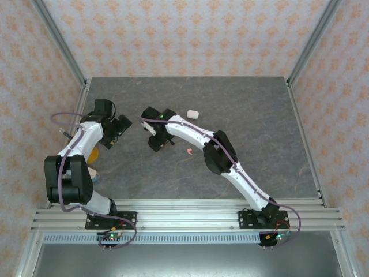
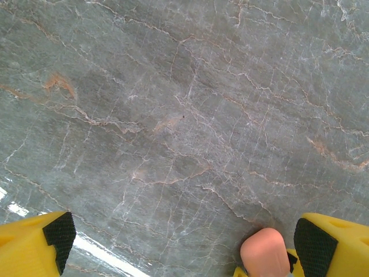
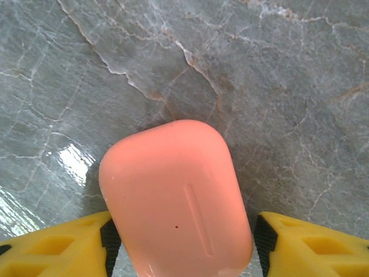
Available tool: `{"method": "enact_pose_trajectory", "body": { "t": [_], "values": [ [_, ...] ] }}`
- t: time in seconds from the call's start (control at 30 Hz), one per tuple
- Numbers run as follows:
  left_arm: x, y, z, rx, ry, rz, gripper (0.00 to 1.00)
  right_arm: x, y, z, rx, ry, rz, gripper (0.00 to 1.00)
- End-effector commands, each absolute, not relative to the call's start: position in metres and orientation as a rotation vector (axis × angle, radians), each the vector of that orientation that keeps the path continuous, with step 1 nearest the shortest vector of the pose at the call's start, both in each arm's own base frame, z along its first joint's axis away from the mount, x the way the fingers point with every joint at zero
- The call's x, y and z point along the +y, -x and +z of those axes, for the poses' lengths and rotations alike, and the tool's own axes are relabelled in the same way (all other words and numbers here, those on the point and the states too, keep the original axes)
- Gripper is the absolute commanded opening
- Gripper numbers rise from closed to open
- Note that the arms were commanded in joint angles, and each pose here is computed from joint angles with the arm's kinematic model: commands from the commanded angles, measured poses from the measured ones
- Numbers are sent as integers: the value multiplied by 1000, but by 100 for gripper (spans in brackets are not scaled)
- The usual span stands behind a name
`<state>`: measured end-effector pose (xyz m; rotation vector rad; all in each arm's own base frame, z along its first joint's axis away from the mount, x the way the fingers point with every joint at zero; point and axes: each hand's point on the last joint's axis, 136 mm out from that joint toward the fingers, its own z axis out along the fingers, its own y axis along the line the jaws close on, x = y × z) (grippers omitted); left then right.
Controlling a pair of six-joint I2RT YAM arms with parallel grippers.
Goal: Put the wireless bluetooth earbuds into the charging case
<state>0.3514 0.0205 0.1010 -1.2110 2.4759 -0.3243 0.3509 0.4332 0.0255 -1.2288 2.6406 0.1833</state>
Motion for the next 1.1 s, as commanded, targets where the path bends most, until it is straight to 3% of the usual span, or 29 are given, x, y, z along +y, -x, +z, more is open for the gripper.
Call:
{"method": "enact_pose_trajectory", "body": {
  "t": [0.0, 0.23, 0.57, 1.07],
  "values": [
    [22, -350, 96, 2483, 1219, -330, 100, 441, -347, 14, 2627, 1263, 168, 66],
    [22, -351, 96, 2483, 1216, -334, 100, 443, -352, 12, 2616, 1252, 155, 62],
    [20, -350, 96, 2489, 1211, -345, 100, 436, -347, 17, 2631, 1267, 133, 37],
    [-5, -338, 80, 2575, 1157, -503, 100, 418, -330, 54, 2597, 1238, 311, 28]
  ]
}}
